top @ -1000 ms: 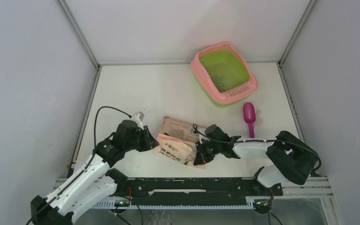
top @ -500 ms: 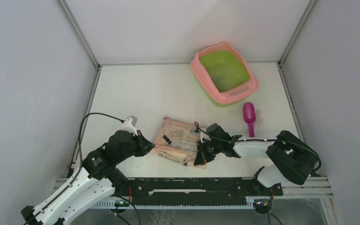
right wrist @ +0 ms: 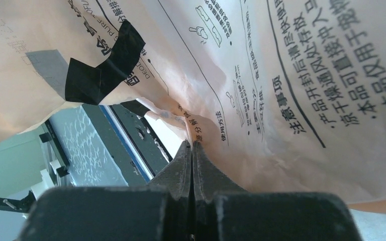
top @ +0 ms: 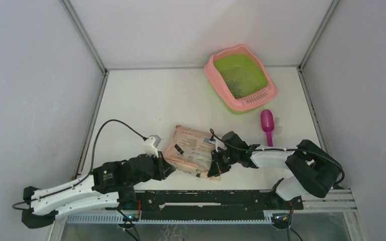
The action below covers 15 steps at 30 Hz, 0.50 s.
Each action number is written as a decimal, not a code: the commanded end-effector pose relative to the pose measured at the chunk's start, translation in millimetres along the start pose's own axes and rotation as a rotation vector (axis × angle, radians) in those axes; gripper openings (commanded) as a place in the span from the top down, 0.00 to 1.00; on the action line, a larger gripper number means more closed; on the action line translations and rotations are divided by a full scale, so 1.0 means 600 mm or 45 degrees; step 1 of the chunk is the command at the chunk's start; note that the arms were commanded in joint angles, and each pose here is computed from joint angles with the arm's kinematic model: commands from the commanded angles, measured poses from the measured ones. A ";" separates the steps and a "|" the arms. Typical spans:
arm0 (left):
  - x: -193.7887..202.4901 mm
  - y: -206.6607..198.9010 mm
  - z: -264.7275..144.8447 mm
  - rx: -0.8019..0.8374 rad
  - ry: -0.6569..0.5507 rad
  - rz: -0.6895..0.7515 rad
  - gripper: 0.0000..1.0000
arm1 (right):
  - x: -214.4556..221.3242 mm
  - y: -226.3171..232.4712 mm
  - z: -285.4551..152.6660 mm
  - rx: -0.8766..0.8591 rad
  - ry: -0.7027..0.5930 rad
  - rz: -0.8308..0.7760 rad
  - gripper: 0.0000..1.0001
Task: Fill the litter box with clean litter
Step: Close the cat litter bag at the center of the board.
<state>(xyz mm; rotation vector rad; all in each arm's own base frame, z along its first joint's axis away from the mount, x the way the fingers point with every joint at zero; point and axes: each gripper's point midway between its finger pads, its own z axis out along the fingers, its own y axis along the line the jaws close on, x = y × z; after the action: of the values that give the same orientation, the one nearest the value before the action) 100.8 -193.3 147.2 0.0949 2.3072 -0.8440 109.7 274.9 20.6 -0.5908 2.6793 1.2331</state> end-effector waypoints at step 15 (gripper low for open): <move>-0.004 -0.025 0.115 -0.166 -0.040 0.143 1.00 | -0.045 0.037 -0.020 -0.122 -0.098 -0.019 1.00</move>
<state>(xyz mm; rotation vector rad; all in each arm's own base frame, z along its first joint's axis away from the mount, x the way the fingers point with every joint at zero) 118.2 -223.8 96.0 0.1854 2.3917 -0.5473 111.6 276.1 30.6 -0.5566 2.6681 1.3001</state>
